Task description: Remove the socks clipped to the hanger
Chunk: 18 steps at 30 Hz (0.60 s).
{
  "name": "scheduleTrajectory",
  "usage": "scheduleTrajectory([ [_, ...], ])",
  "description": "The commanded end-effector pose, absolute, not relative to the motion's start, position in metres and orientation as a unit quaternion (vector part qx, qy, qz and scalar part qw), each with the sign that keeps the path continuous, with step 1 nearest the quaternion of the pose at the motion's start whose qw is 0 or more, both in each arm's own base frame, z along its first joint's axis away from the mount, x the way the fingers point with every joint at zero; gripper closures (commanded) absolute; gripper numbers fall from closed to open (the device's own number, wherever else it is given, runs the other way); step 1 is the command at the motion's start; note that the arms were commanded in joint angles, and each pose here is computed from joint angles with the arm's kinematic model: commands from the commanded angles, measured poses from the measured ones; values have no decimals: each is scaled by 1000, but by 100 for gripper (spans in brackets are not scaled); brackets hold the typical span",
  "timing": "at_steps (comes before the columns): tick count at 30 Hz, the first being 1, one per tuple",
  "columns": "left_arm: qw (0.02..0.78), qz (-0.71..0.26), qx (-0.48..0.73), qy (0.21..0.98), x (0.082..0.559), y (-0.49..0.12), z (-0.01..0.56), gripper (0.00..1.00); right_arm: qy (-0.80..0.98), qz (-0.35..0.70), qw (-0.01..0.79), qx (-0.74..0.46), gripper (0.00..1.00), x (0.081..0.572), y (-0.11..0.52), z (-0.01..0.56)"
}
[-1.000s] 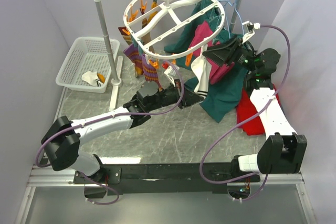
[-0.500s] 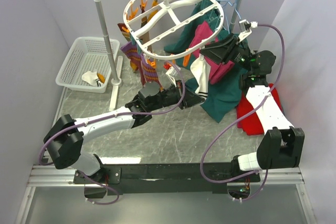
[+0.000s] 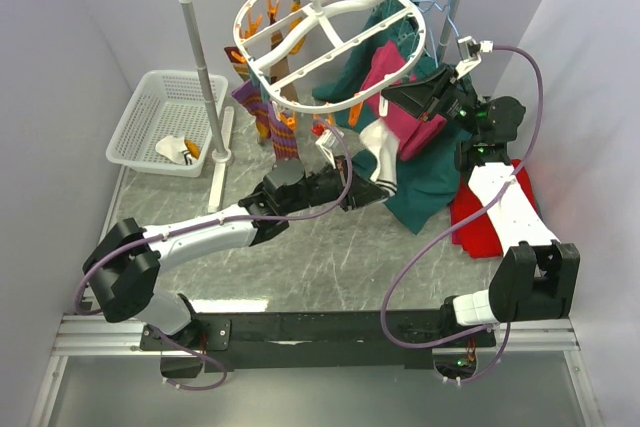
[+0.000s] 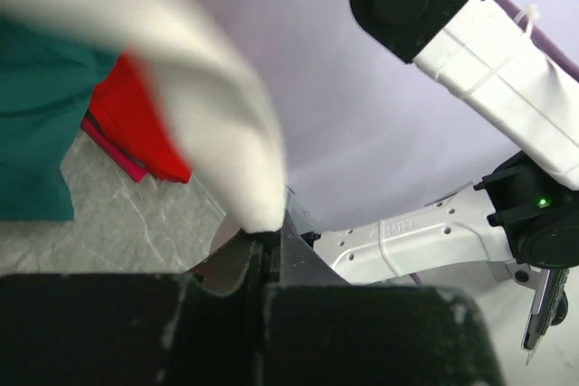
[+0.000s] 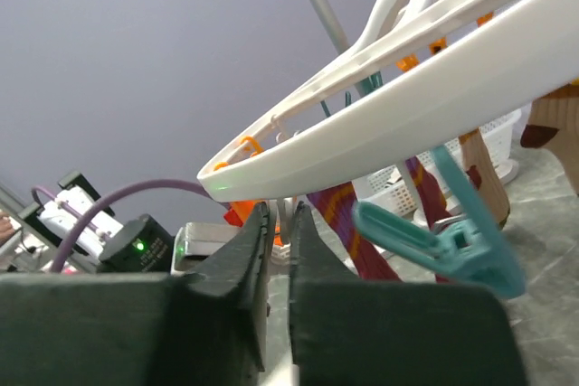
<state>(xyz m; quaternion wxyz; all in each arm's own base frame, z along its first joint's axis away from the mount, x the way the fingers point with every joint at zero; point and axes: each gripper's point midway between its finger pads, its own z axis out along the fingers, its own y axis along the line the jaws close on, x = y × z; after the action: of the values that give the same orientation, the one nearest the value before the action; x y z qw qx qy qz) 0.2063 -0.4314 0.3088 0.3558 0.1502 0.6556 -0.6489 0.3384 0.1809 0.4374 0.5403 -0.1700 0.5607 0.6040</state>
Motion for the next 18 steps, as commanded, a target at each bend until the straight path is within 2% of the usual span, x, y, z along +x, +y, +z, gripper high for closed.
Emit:
scheduleTrajectory([
  [1, 358, -660, 157, 642, 197, -424, 315, 99, 561, 596, 547, -175, 100, 340, 183, 439],
  [6, 366, -625, 139, 676, 197, -404, 287, 99, 575, 583, 547, -176, 100, 342, 183, 431],
  [9, 367, -554, 92, 742, 209, -375, 242, 99, 596, 564, 546, -169, 99, 350, 182, 424],
  [11, 357, -520, 39, 775, 225, -344, 213, 99, 609, 553, 544, -167, 99, 352, 182, 420],
  [14, 320, -535, -47, 780, 240, -285, 190, 99, 613, 545, 547, -167, 99, 352, 182, 419],
  [18, 376, -506, -123, 767, 264, -214, 195, 99, 620, 536, 548, -168, 98, 354, 181, 416],
])
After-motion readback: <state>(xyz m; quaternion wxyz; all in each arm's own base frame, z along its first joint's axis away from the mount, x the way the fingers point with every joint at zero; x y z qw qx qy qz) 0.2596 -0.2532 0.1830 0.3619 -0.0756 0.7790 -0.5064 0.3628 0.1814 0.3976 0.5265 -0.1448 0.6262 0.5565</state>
